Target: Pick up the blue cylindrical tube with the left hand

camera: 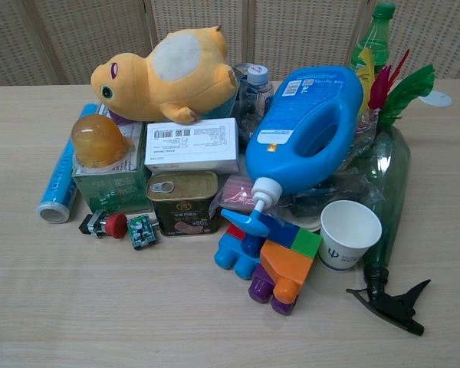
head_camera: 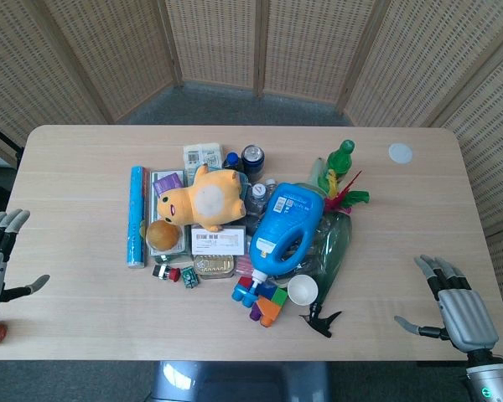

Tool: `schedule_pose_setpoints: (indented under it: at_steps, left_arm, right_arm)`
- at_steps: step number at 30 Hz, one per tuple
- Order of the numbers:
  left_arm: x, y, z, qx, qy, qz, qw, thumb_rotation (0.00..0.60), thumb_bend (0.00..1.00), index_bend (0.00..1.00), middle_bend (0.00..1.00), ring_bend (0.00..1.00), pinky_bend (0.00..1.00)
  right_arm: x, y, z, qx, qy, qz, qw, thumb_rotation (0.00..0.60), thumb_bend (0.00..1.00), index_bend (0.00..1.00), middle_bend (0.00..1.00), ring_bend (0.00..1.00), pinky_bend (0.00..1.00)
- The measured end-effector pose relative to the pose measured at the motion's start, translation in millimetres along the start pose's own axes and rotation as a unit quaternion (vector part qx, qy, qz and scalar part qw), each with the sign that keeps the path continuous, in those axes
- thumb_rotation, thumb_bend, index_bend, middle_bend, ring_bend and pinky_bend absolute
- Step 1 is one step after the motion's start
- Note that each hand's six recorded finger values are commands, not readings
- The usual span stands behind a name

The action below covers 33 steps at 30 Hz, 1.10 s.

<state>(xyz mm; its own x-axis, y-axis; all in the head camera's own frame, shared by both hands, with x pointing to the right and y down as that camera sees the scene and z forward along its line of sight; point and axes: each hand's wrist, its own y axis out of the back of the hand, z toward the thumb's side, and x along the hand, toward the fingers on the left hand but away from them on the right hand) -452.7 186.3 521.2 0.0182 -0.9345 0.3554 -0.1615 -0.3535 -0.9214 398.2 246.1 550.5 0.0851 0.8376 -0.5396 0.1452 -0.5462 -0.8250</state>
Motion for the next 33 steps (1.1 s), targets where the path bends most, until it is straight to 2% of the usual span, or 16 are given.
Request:
schedule_pose_setpoints:
  at_steps: [6,11,15,17,21,24,25,28,31,33]
  left_arm:
    - [0,0,-4,0.006,0.008,-0.002,0.9999,0.6,0.0,0.0,0.0,0.0,0.0]
    - [3,-5,-5,0.018,0.0,-0.021,0.9996,0.6,0.0,0.0,0.0,0.0,0.0]
    - [17,-12,-2,0.055,-0.05,-0.036,0.9966,0.6,0.0,0.0,0.0,0.0,0.0]
    - [30,-17,-2,0.086,-0.086,-0.053,0.9912,0.6,0.0,0.0,0.0,0.0,0.0]
    - [61,-31,3,0.151,-0.166,-0.098,0.9697,0.6,0.0,0.0,0.0,0.0,0.0]
    - [75,-41,10,0.2,-0.223,-0.126,0.9458,0.6,0.0,0.0,0.0,0.0,0.0]
    - [78,-46,12,0.22,-0.244,-0.139,0.9344,0.6,0.0,0.0,0.0,0.0,0.0]
    - [82,-62,10,0.26,-0.272,-0.177,0.9094,0.6,0.0,0.0,0.0,0.0,0.0]
    - [81,-78,8,0.285,-0.288,-0.206,0.8906,0.6,0.0,0.0,0.0,0.0,0.0]
    - [80,-83,5,0.296,-0.292,-0.212,0.8845,0.6,0.0,0.0,0.0,0.0,0.0]
  right_arm:
    - [-1,0,0,0.0,0.0,0.0,1.0,0.29,0.0,0.0,0.0,0.0,0.0]
    - [-1,1,-3,-0.001,-0.005,-0.002,1.0,0.291,0.0,0.0,0.0,0.0,0.0]
    - [-2,2,-6,-0.003,-0.01,-0.003,0.9999,0.29,0.0,0.0,0.0,0.0,0.0]
    - [-3,3,-6,-0.003,-0.012,-0.004,0.9999,0.292,0.0,0.0,0.0,0.0,0.0]
    - [-3,4,-7,-0.004,-0.013,-0.007,0.9999,0.292,0.0,0.0,0.0,0.0,0.0]
    - [-3,4,-8,-0.003,-0.015,-0.006,0.9999,0.291,0.0,0.0,0.0,0.0,0.0]
    - [-3,4,-9,-0.003,-0.016,-0.006,0.9999,0.289,0.0,0.0,0.0,0.0,0.0]
    - [-4,4,-10,-0.004,-0.017,-0.007,0.9998,0.29,0.0,0.0,0.0,0.0,0.0]
    - [-4,5,-11,-0.006,-0.018,-0.008,0.9998,0.288,0.0,0.0,0.0,0.0,0.0]
    - [-4,6,-12,-0.008,-0.019,-0.009,0.9998,0.288,0.0,0.0,0.0,0.0,0.0]
